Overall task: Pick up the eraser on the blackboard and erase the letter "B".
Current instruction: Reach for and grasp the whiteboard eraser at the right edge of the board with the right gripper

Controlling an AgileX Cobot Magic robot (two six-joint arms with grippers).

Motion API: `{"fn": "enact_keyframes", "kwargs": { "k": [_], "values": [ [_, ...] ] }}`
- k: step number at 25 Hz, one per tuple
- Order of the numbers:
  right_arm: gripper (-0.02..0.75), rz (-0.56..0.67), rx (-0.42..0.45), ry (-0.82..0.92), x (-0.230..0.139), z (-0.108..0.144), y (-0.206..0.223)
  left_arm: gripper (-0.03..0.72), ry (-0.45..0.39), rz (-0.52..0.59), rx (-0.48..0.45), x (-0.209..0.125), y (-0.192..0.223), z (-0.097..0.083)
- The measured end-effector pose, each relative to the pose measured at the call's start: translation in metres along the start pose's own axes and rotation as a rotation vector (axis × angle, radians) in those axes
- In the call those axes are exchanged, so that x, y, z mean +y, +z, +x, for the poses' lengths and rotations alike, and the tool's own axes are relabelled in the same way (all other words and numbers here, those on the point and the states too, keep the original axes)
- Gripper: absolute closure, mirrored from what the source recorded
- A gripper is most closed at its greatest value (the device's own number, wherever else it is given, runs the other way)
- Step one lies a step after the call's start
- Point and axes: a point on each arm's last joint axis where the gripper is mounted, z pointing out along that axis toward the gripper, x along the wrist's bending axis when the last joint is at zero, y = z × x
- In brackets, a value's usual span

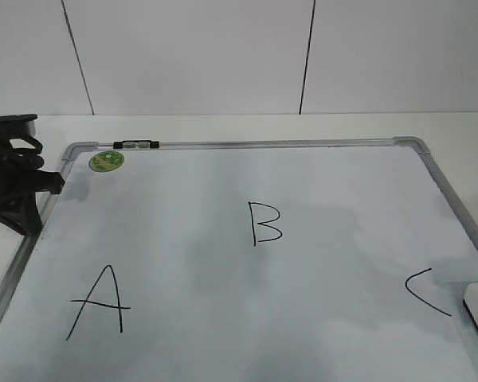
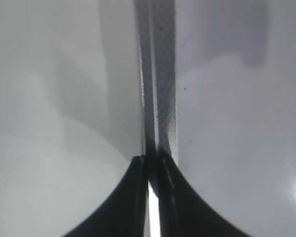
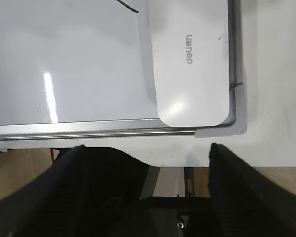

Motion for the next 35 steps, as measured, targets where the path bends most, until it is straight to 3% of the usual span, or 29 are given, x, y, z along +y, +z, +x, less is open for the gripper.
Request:
{"fn": "enact_keyframes", "kwargs": {
  "k": [9, 15, 20, 35],
  "values": [
    [0.15, -0.003, -0.026, -0.009, 0.0, -0.002, 0.0, 0.669, -0.009, 0.001, -0.001, 0.0, 0.0, 0.0],
    [0.086, 0.001, -0.046, -0.014, 0.004, -0.004, 0.003, 0.669, -0.009, 0.002, -0.001, 0.0, 0.0, 0.0],
    [0.078, -0.015, -0.068, -0.016, 0.018, -0.006, 0.013, 0.669, -0.009, 0.003, -0.001, 0.0, 0.0, 0.0],
    [0.078, 0.138, -0.117, -0.007, 0.054, -0.015, 0.07, 0.669, -0.01, 0.008, -0.003, 0.0, 0.0, 0.0]
  ]
}}
